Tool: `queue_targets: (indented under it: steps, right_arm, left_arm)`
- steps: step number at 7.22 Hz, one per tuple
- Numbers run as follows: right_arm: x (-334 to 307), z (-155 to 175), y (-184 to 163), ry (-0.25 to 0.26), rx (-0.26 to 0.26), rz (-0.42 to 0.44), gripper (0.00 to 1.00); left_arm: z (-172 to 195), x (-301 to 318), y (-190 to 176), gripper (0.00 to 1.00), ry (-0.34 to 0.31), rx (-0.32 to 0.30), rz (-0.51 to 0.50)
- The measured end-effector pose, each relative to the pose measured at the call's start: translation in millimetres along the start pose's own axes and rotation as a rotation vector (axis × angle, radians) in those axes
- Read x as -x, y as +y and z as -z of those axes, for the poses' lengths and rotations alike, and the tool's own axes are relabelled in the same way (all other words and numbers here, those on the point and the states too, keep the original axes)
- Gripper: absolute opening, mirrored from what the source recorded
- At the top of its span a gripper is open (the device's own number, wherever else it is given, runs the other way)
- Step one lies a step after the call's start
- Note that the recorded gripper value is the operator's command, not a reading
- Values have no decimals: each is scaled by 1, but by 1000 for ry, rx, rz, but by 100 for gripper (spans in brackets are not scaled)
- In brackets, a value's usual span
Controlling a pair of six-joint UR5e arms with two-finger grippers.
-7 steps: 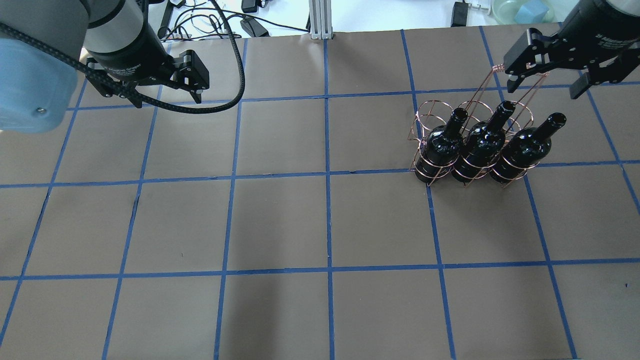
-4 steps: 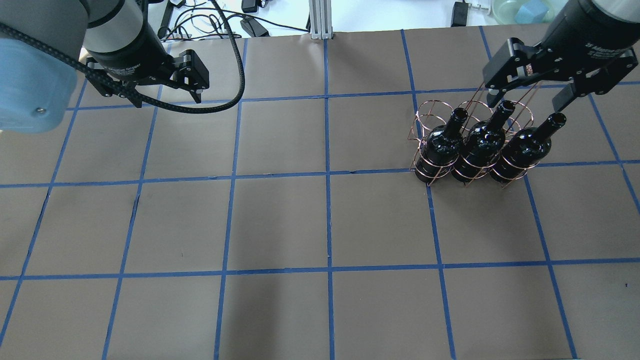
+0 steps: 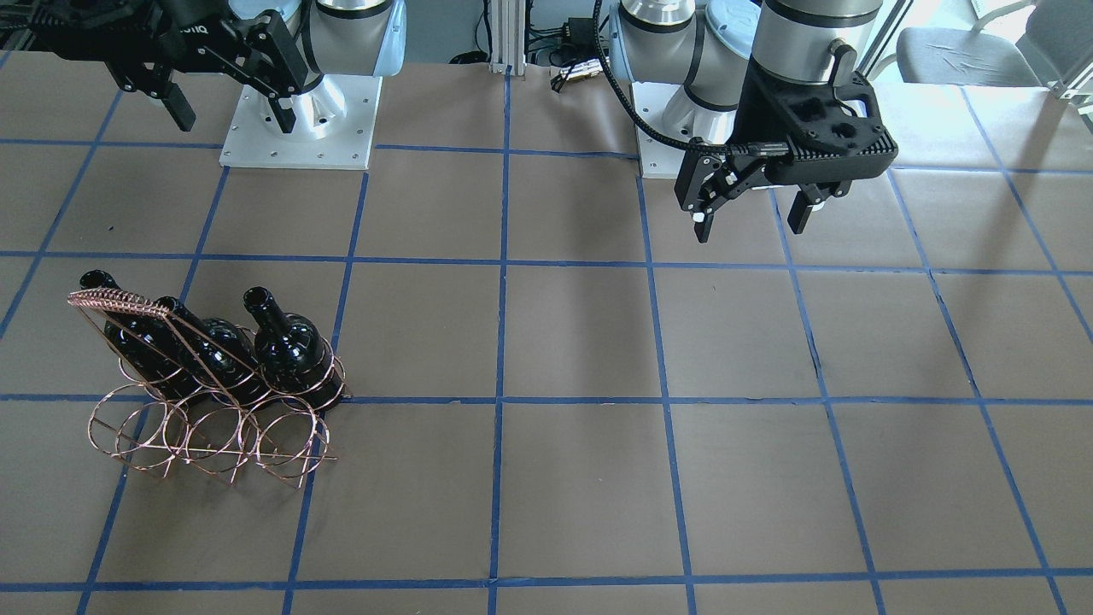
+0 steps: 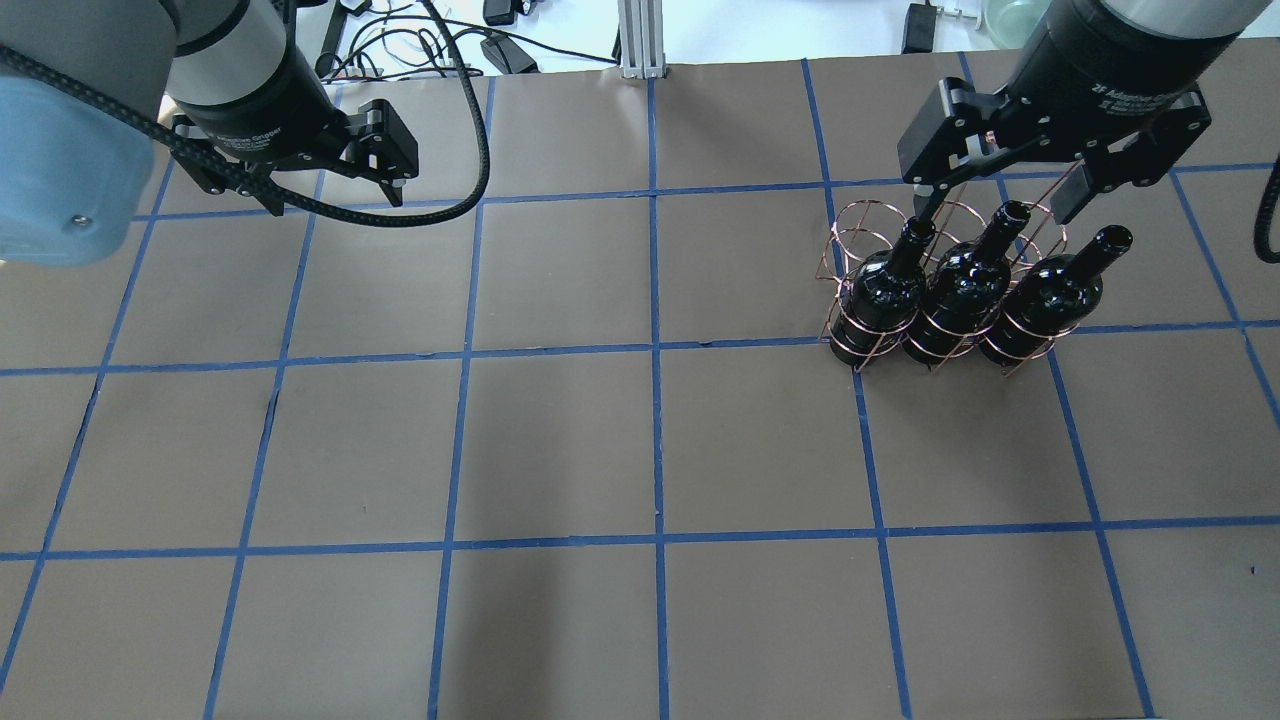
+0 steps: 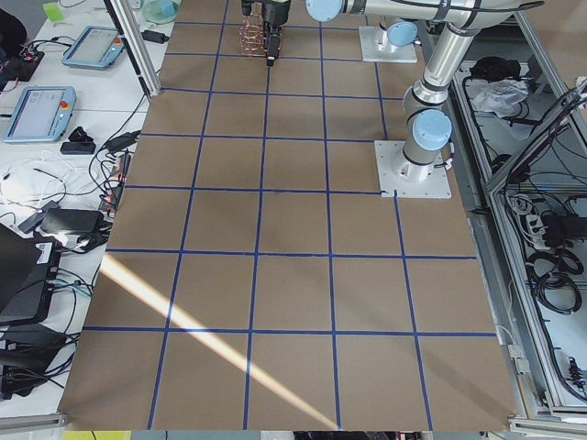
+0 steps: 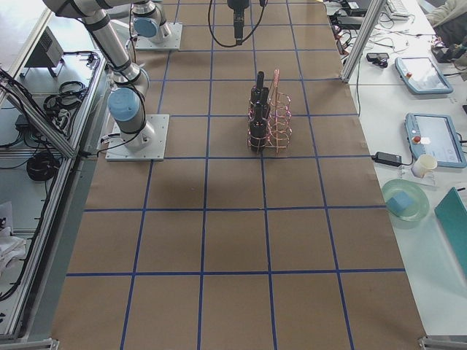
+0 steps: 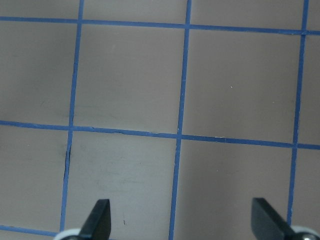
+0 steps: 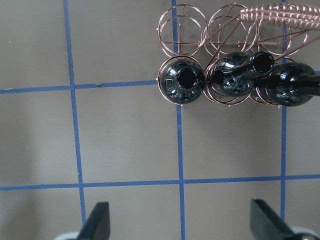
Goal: Place wine into wine basket
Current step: 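Open the right gripper and raise it away from the basket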
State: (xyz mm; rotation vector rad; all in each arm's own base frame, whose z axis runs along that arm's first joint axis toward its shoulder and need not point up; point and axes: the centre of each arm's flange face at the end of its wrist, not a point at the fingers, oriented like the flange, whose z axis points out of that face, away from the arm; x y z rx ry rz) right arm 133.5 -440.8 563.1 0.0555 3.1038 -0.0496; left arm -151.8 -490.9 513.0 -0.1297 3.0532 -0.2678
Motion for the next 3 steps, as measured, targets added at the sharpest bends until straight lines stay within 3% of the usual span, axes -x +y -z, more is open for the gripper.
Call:
queue_targets:
  steps: [3]
  right_arm:
    - [-1,-5,2,26,28,17,100]
  left_arm:
    - [-6,-6,2,100,72,42,-43]
